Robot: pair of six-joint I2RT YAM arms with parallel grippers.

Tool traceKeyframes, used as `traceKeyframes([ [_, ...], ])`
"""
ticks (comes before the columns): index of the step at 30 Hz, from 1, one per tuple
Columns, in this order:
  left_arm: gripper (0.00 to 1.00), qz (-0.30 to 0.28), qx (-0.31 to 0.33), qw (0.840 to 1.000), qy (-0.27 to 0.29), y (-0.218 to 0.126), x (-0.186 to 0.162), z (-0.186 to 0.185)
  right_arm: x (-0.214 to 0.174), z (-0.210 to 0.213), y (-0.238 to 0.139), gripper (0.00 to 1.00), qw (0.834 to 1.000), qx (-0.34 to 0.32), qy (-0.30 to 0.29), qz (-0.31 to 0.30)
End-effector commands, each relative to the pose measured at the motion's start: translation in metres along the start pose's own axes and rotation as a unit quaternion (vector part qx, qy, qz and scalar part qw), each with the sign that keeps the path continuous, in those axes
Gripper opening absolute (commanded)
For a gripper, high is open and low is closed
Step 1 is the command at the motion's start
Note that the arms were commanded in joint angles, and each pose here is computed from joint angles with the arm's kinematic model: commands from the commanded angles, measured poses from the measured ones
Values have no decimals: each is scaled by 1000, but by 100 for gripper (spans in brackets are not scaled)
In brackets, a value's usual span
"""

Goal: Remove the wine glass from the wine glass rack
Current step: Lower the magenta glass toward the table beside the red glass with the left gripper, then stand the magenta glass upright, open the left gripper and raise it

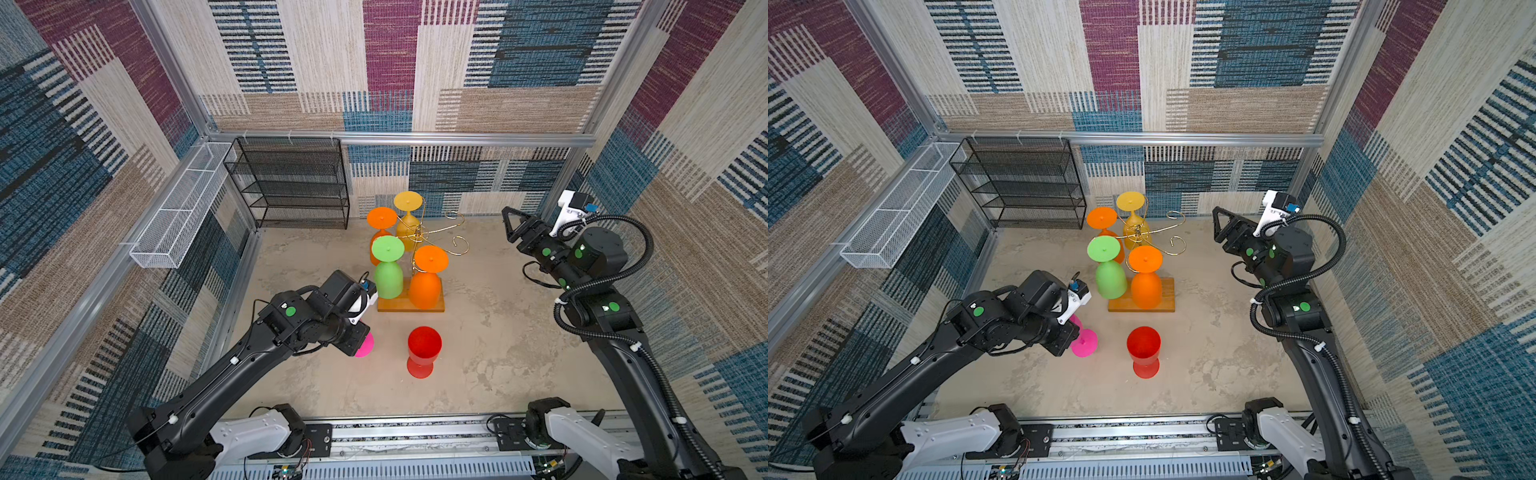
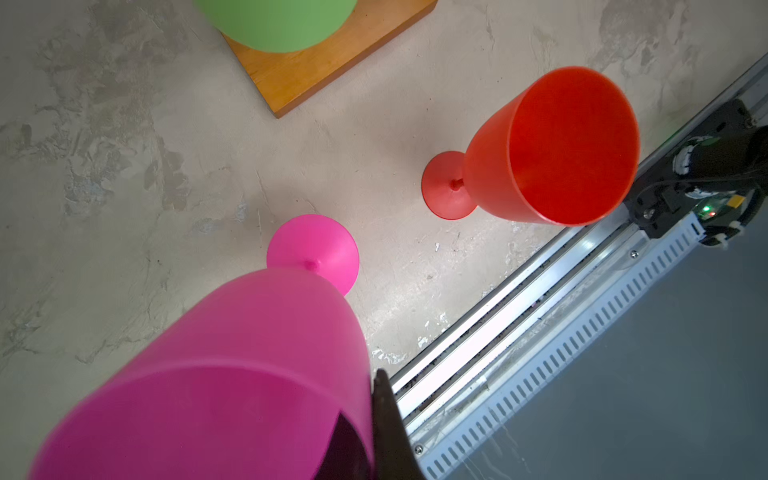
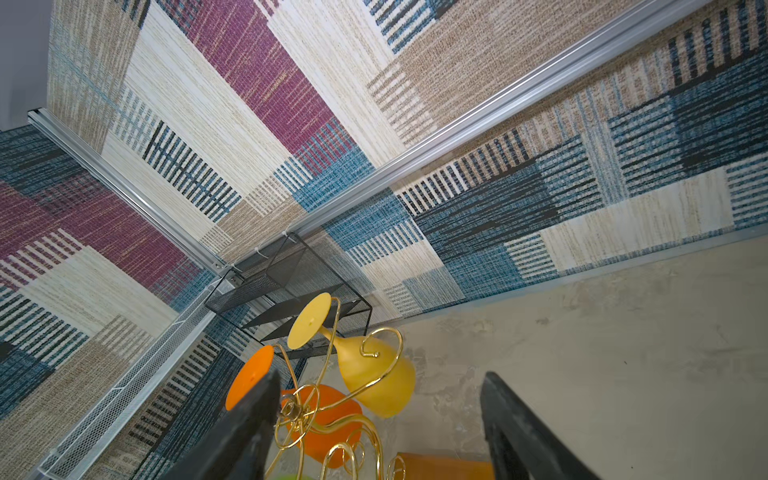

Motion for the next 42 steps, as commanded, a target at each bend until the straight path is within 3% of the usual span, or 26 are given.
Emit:
traceKeyframes([
  [1,0,7,18,1000,9,11,-1,-8,2,2,1,77,1000,12,4,-4],
  [13,0,46,23,995,83,64,2,-57,-4,-1,10,77,1000,16,17,4],
  [33,0,64,28,993,95,93,6,-74,-10,-4,11,77,1000,16,17,9],
  [42,24,62,23,994,91,90,4,-75,-11,-5,13,77,1000,21,19,11],
])
Point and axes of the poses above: each gripper's point midway between its finger pads, its own y axis out along the fingers, its own z axis along the line the jaws close on, x = y × z, the point moved 9 cm from there along -y, back along the fingers, and after that the axes turned 9 degrees about -y, right-handed, at the moved point
